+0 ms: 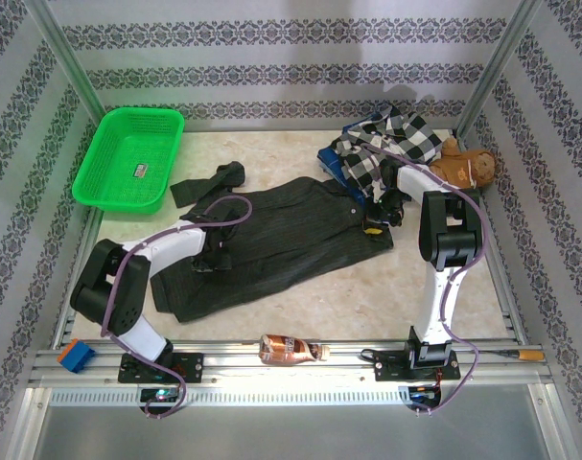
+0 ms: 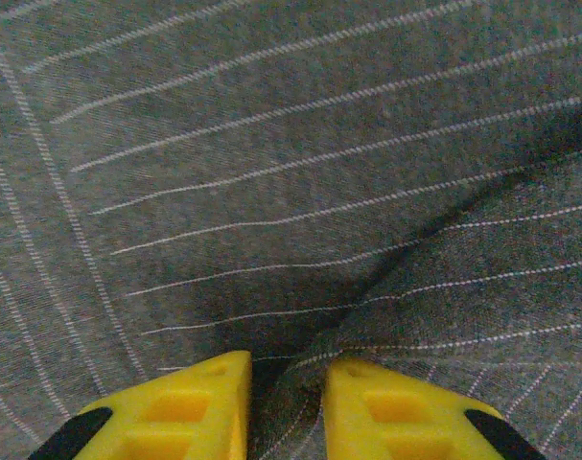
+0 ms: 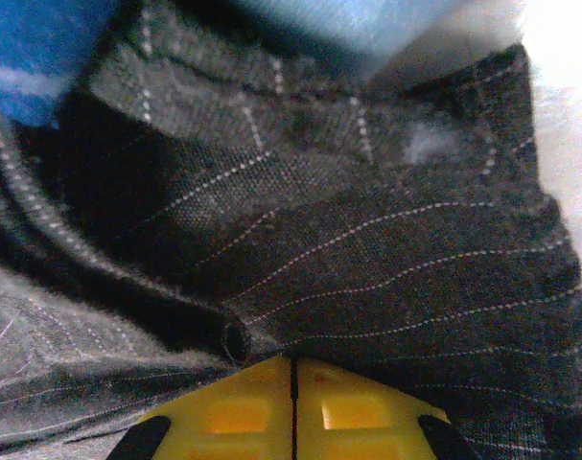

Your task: Fold and stack the long sleeve shirts

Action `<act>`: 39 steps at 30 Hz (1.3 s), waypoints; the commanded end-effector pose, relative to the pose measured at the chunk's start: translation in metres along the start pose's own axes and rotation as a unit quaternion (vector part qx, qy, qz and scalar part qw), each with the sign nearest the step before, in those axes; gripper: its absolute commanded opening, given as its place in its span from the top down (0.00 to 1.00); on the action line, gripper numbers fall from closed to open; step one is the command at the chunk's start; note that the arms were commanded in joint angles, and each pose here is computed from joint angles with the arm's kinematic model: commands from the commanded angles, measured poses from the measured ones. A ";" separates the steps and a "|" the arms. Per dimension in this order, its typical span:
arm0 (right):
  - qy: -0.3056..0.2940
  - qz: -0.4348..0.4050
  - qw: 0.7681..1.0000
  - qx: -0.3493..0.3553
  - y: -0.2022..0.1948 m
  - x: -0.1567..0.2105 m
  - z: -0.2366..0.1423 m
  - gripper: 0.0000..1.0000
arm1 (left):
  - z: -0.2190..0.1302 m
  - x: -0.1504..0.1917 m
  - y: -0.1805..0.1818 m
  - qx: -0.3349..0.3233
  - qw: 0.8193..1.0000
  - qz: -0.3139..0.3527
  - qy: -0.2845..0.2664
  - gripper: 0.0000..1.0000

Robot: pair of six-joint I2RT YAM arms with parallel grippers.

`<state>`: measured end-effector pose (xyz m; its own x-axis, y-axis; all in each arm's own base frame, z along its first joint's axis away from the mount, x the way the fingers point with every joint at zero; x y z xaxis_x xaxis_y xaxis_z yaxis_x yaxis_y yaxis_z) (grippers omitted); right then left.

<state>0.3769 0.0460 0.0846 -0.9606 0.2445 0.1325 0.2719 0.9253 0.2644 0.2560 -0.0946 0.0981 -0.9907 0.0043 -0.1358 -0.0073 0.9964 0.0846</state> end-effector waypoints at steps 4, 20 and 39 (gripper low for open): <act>0.004 0.001 1.000 0.007 -0.006 0.006 -0.002 0.93 | -0.027 -0.010 0.017 -0.015 0.998 -0.009 -0.056 0.86; -0.022 0.004 1.000 0.004 0.000 -0.003 -0.013 0.95 | -0.083 -0.011 0.048 -0.014 0.985 -0.065 -0.159 0.99; -0.017 -0.005 1.000 0.021 0.001 -0.024 -0.008 0.96 | -0.052 0.012 0.073 -0.041 0.982 -0.119 -0.138 0.97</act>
<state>0.3946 0.0466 0.0968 -0.9643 0.2444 0.1024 0.2635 0.9252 0.2730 0.2381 -0.0373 0.1616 -0.8914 -0.1577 -0.4248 -0.1985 0.9787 0.0533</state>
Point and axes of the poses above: each hand's point on the last joint's axis, 136 mm out from that joint toward the fingers, its own z axis out along the fingers, its own y axis along the line the jaws close on, x = y × z, the point moved 7 cm from there along -z, back along the fingers, and after that the axes turned 8 degrees about z, right-handed, at the moved point
